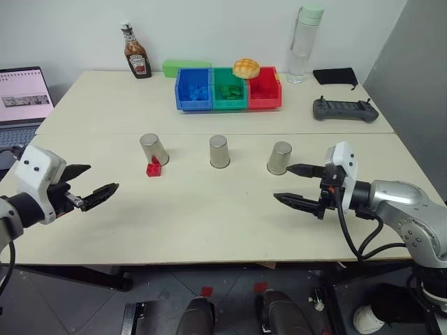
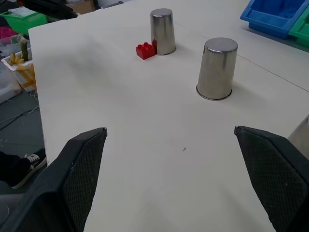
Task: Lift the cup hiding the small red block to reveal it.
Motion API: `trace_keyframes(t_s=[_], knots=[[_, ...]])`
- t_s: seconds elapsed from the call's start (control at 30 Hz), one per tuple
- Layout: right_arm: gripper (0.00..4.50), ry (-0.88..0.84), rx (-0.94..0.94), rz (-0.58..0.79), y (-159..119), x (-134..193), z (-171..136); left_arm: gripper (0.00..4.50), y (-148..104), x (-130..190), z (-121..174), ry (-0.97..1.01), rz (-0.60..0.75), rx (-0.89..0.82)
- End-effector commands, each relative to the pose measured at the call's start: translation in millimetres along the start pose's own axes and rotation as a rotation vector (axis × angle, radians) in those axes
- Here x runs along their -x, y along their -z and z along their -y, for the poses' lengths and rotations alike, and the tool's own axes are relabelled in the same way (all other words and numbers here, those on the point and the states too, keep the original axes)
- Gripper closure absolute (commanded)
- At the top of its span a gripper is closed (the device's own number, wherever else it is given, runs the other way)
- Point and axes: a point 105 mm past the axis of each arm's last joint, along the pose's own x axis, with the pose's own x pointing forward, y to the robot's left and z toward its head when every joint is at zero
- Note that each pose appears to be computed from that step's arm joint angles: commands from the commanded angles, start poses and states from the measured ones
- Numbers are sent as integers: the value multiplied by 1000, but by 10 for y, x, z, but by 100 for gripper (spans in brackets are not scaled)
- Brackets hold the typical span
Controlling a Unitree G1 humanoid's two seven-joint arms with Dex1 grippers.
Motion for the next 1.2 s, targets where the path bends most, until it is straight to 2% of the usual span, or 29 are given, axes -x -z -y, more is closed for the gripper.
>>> trace_keyframes(t_s=[0.03, 0.73, 1.2], knots=[[0, -5, 49, 37, -143, 30, -19, 7, -95, 13, 18, -2, 19, -39], [0, -24, 38, 39, -147, 146, -65, 7, -77, -29, 73, 46, 0, -15], [0, -44, 35, 42, -164, 149, -140, 7, -98, 7, -32, 24, 28, 13]])
